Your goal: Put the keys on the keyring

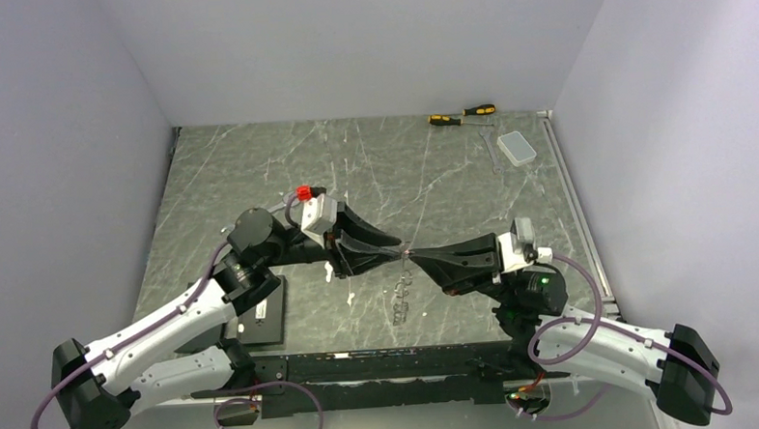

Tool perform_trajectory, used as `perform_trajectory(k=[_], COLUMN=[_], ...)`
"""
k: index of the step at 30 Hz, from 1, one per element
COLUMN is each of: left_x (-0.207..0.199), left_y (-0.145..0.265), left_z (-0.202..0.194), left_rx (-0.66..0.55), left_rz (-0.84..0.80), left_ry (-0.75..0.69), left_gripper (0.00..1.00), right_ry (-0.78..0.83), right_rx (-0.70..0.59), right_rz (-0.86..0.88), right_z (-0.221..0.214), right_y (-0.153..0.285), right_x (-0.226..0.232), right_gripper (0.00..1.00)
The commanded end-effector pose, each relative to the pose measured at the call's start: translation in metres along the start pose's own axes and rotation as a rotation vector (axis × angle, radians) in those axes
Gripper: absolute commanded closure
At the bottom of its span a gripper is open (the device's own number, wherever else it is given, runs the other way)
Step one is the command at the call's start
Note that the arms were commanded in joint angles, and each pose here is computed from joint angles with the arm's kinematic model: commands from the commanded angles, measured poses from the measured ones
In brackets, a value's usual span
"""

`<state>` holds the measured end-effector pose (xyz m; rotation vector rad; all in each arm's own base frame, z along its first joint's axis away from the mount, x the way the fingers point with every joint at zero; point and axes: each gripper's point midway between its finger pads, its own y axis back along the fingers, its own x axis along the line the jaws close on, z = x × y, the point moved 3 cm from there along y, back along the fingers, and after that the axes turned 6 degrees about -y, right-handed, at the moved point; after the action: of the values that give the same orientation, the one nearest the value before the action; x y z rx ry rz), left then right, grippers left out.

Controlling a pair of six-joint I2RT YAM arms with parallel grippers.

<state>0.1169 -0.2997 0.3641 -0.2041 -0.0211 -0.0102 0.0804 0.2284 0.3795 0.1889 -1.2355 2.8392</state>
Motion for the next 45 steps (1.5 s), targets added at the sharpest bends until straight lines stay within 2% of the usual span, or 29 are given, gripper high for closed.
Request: perform_trajectory(k=[1, 3, 7, 11, 16, 30, 45], left_x=[-0.013, -0.015, -0.015, -0.015, -0.015, 0.001, -0.001], left_y=[-0.001, 0.001, 0.007, 0.015, 0.016, -0.014, 0.012], left_z=[0.027, 0.029, 0.030, 0.028, 0.023, 0.018, 0.028], left_rx=[-0.084, -0.089, -0.078, -0.037, -0.066, -0.141, -0.155], left_rz=[-0.078, -0.068, -0.036, 0.006, 0.020, -0.036, 0.092], left_ry=[-0.045, -0.041, -0.048, -0.036, -0.006, 0.011, -0.030], left_gripper=[0.67, 0.66, 0.55, 0.59, 0.64, 0.63, 0.71], right_ry=[0.011, 0.009, 0.023, 0.050, 0.064, 0.025, 0.051], right_rx=[-0.050, -0.043, -0.061, -0.091, -0.122, -0.150, -0.138], right_rz=[0.059, 0.061, 0.033, -0.007, -0.007, 0.035, 0.004], right_z=[0.019, 0.017, 0.018, 0.022, 0.023, 0.018, 0.018], right_y=[-0.012, -0.013, -0.013, -0.014, -0.016, -0.027, -0.025], right_x=[0.011, 0.010, 0.005, -0.003, -0.006, -0.008, -0.011], right_gripper=[1.00, 1.00, 1.00, 1.00, 1.00, 1.00, 1.00])
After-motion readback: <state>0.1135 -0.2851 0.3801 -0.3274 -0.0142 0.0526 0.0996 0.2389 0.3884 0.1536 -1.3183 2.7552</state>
